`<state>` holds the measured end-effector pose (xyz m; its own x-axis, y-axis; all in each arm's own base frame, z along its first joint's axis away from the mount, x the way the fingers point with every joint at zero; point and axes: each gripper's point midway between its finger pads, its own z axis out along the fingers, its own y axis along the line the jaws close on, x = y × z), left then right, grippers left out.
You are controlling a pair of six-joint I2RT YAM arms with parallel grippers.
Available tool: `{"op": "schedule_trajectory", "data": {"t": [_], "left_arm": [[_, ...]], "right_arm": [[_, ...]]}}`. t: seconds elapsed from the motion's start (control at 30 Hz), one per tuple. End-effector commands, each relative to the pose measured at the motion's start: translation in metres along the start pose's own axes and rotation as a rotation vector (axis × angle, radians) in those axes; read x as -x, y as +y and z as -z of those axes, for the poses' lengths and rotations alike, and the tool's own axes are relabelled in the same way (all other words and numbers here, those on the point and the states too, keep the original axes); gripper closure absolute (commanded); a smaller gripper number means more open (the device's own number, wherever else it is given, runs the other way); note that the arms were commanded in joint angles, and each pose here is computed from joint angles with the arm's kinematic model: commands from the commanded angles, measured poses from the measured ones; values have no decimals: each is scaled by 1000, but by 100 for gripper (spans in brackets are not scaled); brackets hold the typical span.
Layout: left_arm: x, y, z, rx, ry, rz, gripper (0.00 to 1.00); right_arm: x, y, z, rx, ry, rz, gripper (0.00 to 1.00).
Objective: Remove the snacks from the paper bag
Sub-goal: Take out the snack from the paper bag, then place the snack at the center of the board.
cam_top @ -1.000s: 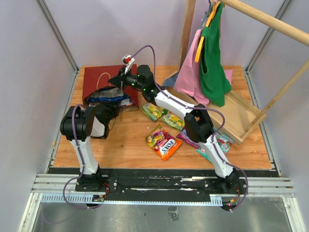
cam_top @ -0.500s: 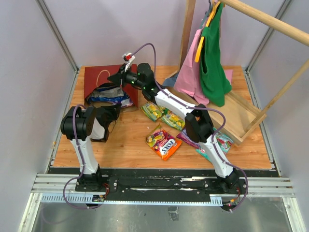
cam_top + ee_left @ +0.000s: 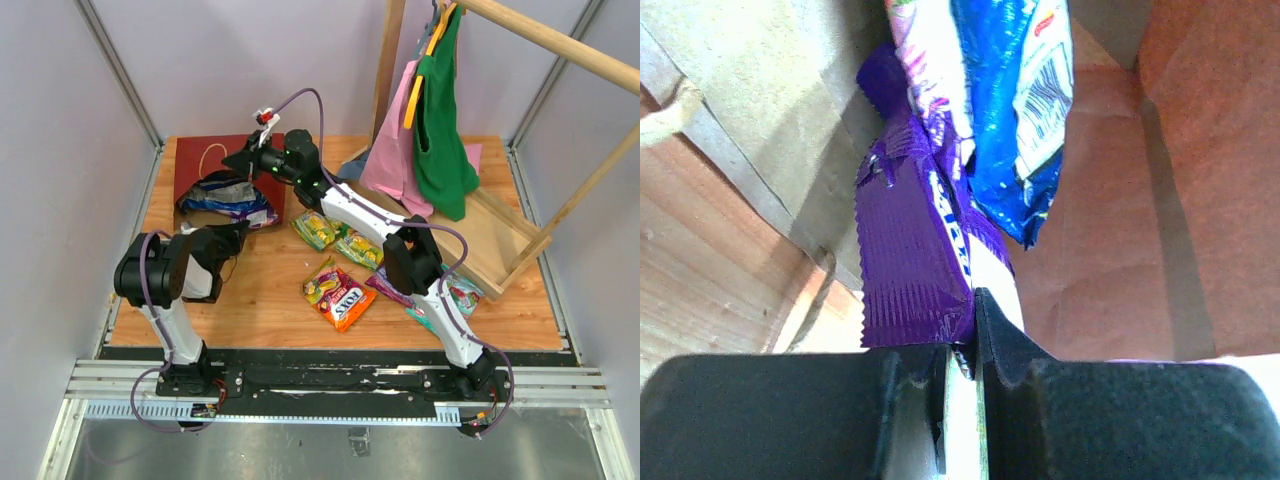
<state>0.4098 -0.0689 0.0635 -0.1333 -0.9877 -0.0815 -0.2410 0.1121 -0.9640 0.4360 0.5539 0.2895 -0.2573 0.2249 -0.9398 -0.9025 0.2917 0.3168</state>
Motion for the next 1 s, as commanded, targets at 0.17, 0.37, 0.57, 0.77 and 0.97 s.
{"op": "schedule_trajectory", "data": {"t": [0.17, 0.37, 0.57, 0.77, 0.97], "left_arm": [[24, -60, 34, -98, -60, -181, 99], [56, -114, 87, -47, -210, -389, 99], [95, -165, 152, 96, -380, -633, 100], [118, -147, 188, 373, -406, -801, 99], [136, -97, 240, 617, -556, -606, 99]], "right_arm": [[38, 0, 4, 3, -91, 41, 99], [42, 3, 6, 11, -102, 42, 99], [45, 5, 3, 25, -116, 25, 99], [43, 7, 5, 37, -110, 19, 99], [39, 7, 9, 30, -103, 31, 99]]}}
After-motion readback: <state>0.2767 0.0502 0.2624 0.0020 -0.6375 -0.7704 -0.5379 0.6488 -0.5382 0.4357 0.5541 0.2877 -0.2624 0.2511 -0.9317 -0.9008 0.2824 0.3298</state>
